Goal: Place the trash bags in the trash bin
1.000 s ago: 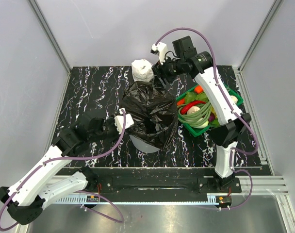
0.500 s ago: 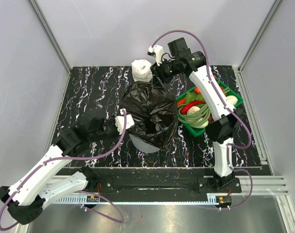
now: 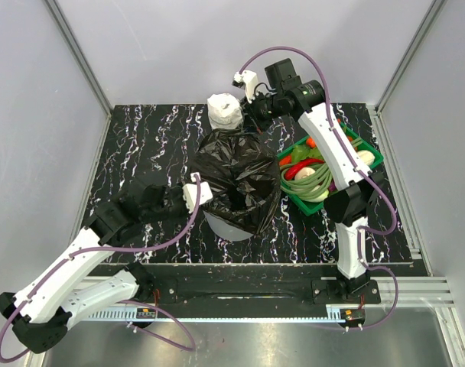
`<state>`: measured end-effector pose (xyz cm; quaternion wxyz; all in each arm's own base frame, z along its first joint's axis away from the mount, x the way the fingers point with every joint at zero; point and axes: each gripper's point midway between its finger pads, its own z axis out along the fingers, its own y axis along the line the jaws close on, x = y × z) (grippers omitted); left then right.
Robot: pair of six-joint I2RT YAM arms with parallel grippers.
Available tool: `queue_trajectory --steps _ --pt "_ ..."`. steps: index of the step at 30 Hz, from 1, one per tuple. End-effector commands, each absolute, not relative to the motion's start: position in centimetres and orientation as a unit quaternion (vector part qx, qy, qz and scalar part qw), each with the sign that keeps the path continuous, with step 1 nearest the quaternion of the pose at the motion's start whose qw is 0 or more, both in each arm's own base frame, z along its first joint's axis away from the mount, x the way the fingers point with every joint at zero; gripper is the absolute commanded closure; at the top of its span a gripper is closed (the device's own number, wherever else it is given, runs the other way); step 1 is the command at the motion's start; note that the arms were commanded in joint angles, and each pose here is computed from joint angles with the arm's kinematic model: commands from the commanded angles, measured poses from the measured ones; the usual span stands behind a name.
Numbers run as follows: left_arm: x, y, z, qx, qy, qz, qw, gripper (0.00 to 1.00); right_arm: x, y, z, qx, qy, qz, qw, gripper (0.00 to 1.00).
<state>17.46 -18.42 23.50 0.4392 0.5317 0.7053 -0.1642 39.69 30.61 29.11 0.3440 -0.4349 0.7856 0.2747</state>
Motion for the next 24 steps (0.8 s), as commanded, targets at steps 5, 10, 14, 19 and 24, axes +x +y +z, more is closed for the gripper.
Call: queue_trajectory --steps 5,10,14,19,24 --pt "17.2 -19.1 22.6 0.549 0.691 -0.178 0.436 1.00 41.2 30.2 29.7 -0.450 0.776 0.239 0.372 1.00" --pt "17.1 -18.5 21.3 0.559 0.693 -0.163 0.425 1.00 41.7 29.9 28.2 -0.456 0.781 0.222 0.363 1.00" --pt "17.2 -18.2 20.5 0.565 0.693 -0.155 0.419 1.00 41.9 29.8 26.9 -0.460 0.784 0.218 0.355 1.00" --pt "17.1 -18.0 19.6 0.574 0.691 -0.150 0.413 1.00 42.1 29.6 25.6 -0.463 0.785 0.210 0.354 1.00" --pt "17.3 -17.9 19.3 0.580 0.688 -0.141 0.413 1.00 42.4 28.9 24.0 -0.467 0.789 0.186 0.354 1.00"
